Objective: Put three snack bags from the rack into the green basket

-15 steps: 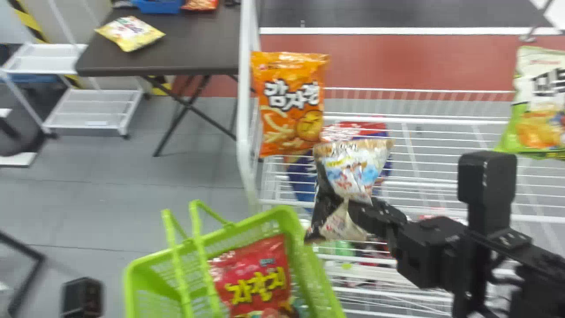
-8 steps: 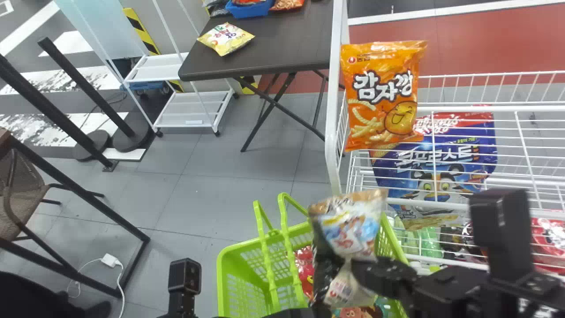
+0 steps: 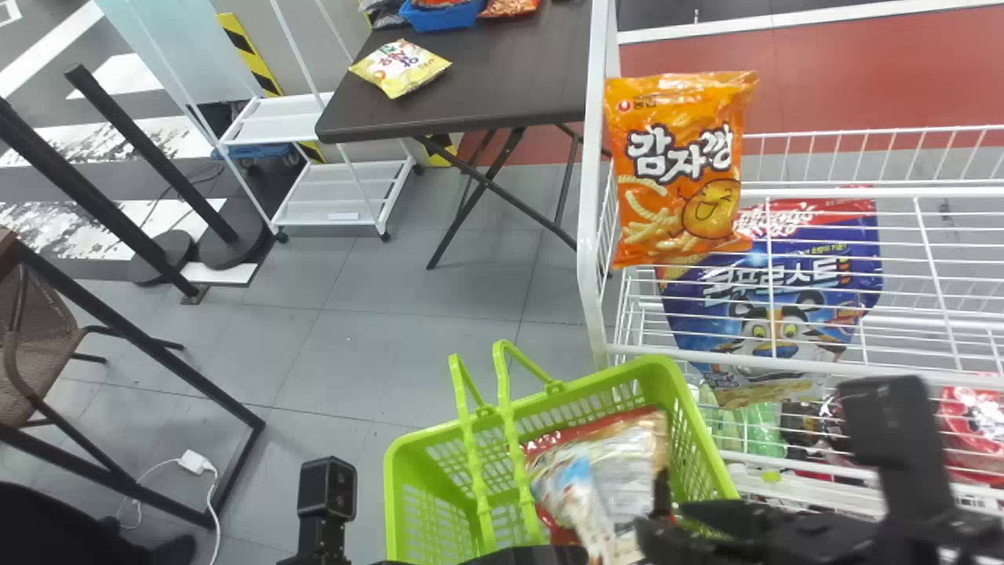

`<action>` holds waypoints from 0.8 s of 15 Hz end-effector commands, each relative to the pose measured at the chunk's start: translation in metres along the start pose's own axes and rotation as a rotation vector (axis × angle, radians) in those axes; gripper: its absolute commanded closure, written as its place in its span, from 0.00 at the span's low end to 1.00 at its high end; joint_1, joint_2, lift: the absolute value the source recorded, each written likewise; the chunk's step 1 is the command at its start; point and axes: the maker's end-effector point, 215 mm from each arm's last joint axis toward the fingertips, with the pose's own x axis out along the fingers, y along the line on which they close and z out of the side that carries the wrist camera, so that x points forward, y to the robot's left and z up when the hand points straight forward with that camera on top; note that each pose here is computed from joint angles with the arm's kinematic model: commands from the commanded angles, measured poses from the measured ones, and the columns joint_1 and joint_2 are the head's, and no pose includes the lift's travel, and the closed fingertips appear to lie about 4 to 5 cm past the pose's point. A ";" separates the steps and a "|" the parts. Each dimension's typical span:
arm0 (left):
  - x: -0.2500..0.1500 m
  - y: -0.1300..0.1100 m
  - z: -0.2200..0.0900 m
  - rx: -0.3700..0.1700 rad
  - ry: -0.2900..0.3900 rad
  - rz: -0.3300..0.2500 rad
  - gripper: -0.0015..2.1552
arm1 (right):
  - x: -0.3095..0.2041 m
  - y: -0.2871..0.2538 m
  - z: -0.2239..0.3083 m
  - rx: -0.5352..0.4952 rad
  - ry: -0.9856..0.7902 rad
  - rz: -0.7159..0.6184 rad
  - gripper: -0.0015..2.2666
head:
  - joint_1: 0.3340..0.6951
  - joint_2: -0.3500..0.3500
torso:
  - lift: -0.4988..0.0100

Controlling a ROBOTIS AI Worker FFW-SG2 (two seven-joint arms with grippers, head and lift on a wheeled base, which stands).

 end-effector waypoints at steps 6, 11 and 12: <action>-0.003 -0.001 -0.003 -0.009 0.005 -0.006 1.00 | -0.143 -0.201 0.147 -0.063 -0.404 -0.544 0.02 | 1.00 0.61 | 0.98; -0.007 -0.002 -0.007 -0.017 0.012 -0.006 1.00 | -0.206 -0.323 0.197 -0.037 -0.537 -0.802 0.02 | 1.00 0.21 | 0.98; -0.008 -0.001 -0.008 -0.019 0.014 -0.003 1.00 | -0.219 -0.343 0.210 -0.055 -0.579 -0.849 0.02 | 1.00 0.17 | 0.98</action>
